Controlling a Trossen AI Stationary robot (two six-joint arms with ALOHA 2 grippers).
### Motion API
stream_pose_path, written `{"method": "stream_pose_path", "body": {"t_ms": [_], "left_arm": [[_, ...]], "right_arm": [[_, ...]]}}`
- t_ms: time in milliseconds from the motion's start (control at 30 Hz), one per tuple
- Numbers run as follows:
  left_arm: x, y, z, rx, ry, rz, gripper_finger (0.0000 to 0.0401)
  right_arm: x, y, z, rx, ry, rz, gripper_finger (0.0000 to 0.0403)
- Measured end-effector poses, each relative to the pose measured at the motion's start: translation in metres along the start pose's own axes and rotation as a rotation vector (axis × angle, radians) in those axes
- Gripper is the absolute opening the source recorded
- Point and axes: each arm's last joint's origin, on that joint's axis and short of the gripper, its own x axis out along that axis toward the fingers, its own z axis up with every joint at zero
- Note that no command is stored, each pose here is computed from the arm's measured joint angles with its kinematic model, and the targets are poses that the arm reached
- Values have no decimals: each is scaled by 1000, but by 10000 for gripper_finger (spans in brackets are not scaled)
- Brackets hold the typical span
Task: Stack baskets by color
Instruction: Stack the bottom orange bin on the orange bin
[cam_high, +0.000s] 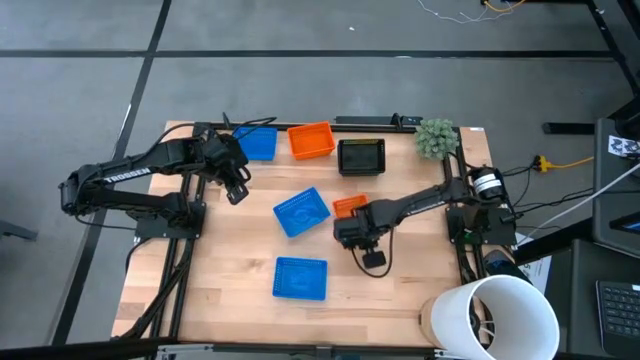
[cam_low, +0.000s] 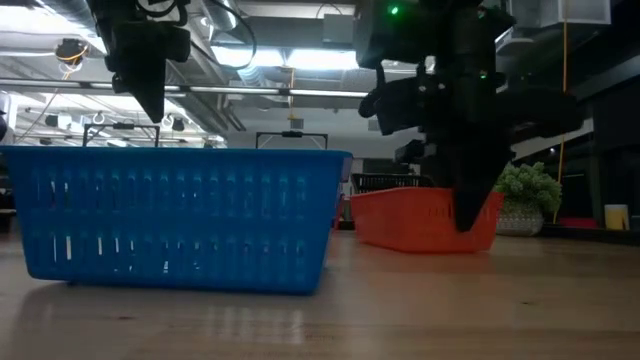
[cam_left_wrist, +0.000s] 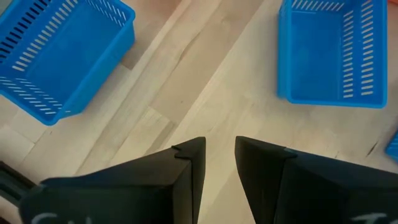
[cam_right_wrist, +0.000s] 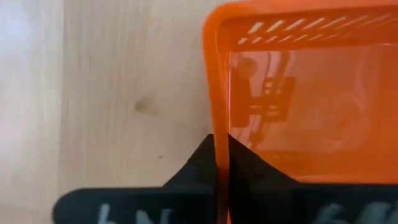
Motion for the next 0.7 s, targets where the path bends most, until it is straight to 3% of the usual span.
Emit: {"method": "stream_pose_path", "body": {"t_ms": [267, 467, 700], "left_arm": [[0, 0, 0, 0, 0, 0, 79], [0, 0, 0, 7, 0, 0, 79], [0, 0, 0, 53, 0, 1, 79]], "right_arm": [[-37, 12, 13, -57, 47, -108, 2], [-80, 11, 29, -181, 6, -259, 1], [-113, -21, 47, -351, -76, -474, 1]]}}
